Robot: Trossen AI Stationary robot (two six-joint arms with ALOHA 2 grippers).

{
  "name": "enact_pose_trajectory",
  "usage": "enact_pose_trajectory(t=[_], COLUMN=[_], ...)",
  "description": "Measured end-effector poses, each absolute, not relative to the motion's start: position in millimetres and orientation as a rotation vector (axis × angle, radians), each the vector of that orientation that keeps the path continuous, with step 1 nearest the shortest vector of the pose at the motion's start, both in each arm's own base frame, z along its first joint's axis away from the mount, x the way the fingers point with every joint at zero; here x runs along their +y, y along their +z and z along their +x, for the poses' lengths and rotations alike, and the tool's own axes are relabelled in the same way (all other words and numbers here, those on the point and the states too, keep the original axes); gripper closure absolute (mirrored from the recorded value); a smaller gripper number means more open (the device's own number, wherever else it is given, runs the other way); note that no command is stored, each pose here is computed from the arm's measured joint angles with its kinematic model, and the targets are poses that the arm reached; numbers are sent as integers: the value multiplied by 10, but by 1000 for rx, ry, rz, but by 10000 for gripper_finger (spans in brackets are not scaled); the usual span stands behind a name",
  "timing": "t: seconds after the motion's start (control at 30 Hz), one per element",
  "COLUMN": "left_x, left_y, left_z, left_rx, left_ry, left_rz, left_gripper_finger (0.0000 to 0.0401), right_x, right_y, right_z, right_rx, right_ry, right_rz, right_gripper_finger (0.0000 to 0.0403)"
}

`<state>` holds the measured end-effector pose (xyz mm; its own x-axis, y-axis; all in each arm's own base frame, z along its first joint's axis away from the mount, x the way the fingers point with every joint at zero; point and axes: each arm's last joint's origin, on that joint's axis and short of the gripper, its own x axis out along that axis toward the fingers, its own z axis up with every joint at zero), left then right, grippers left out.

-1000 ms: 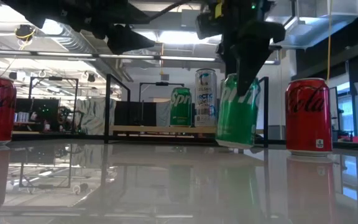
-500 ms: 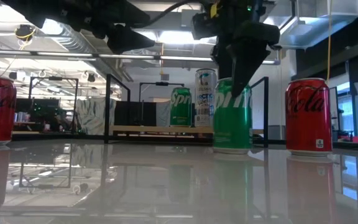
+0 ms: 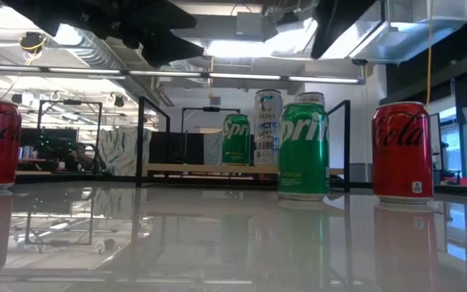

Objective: Place canned beverage on shelf
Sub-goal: Put the green soda can on the shelf

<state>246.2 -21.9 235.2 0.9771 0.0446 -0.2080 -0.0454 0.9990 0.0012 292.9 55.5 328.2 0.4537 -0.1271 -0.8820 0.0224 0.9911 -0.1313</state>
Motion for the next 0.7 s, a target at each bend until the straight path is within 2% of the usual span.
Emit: enact_pose_trajectory(t=[0.17,0.37,0.7], left_x=[-211,-85,-113], left_y=[2290,2185,2054], left_z=[2561,2801,3543], left_rx=[182,177,257], left_ry=[69,123,12], left_rz=[-15,-92,-92], left_gripper_finger=[34,34,35], right_x=[451,354,293], right_y=[3376,3284,2982], right_z=[2529,2174,1970], right_rx=[923,748,550], right_ry=[-156,-222,-251], right_rz=[-81,-53,-80], right_gripper_finger=[41,40,40])
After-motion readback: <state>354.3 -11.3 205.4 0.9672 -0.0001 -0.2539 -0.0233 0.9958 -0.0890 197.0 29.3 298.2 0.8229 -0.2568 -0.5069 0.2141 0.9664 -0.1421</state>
